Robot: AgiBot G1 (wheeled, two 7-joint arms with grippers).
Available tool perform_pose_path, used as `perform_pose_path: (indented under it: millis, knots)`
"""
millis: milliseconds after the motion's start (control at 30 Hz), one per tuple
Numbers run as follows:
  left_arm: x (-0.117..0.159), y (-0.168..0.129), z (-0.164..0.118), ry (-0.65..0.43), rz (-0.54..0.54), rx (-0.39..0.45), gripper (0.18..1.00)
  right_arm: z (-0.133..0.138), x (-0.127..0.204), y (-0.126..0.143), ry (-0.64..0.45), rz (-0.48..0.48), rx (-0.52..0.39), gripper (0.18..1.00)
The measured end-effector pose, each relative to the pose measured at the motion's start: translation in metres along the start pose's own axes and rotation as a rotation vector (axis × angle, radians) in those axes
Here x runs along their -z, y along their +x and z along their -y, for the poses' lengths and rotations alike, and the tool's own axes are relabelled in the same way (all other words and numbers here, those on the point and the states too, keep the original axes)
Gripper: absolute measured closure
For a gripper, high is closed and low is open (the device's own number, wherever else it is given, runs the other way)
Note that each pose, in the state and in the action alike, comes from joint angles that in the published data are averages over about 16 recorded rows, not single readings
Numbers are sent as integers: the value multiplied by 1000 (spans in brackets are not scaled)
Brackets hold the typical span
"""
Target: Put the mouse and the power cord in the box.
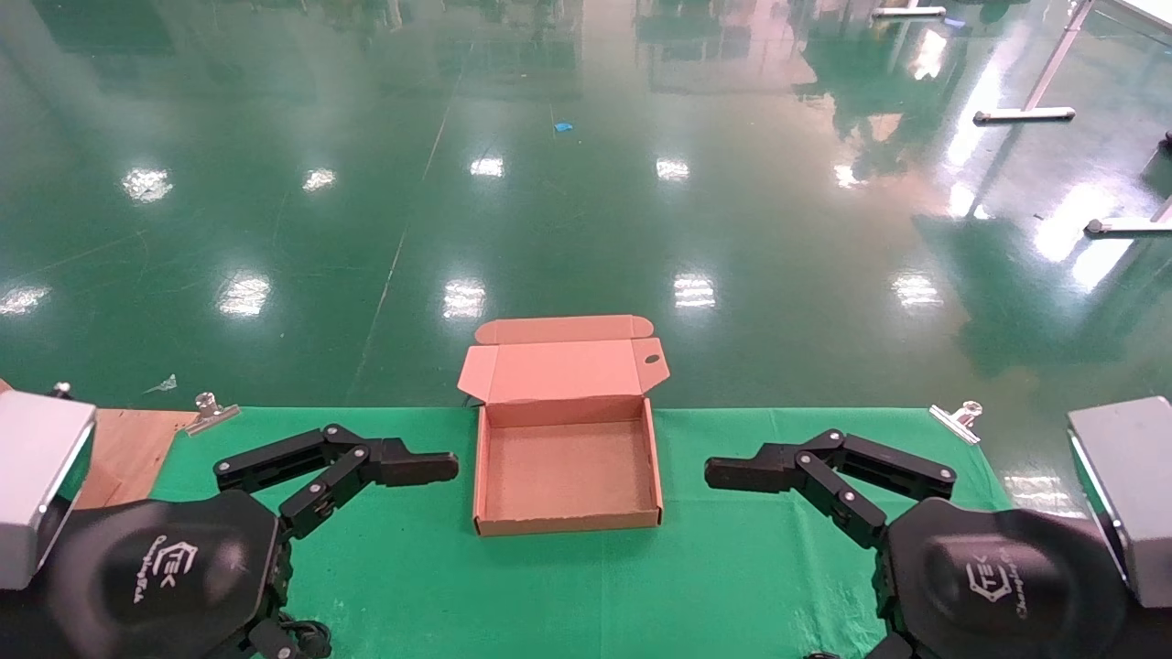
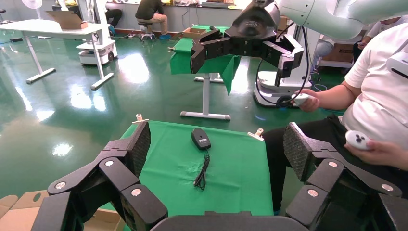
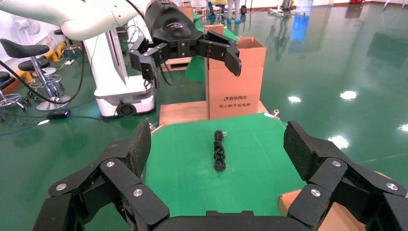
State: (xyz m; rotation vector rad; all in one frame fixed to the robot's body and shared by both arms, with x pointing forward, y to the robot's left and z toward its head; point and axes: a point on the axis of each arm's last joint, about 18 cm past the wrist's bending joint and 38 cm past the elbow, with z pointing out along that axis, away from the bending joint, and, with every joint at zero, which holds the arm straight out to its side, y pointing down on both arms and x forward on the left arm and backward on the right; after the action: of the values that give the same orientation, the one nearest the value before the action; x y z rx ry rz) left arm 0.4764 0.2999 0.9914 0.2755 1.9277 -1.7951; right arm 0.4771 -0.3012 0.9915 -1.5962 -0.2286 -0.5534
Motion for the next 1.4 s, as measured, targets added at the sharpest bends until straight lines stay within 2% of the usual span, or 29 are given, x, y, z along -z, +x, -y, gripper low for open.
perform_pose_path:
  millis: [167,367,867,1133,1400]
  knots:
    - [-1,0,-4,-25,-9,8,184,-4,-3,0,-19,10,9,178]
    - [-1,-2,-19,-112,-18,15,184,-17,-10,0,-125,43,63,178]
    - [24,-30,-99,-481,0,6,184,-86,-12,29,-641,139,248,178]
    - [42,-60,-139,-722,-14,-45,184,-130,2,56,-880,160,303,178]
    - [62,-90,-165,-926,-28,-104,184,-171,14,85,-1087,195,378,178]
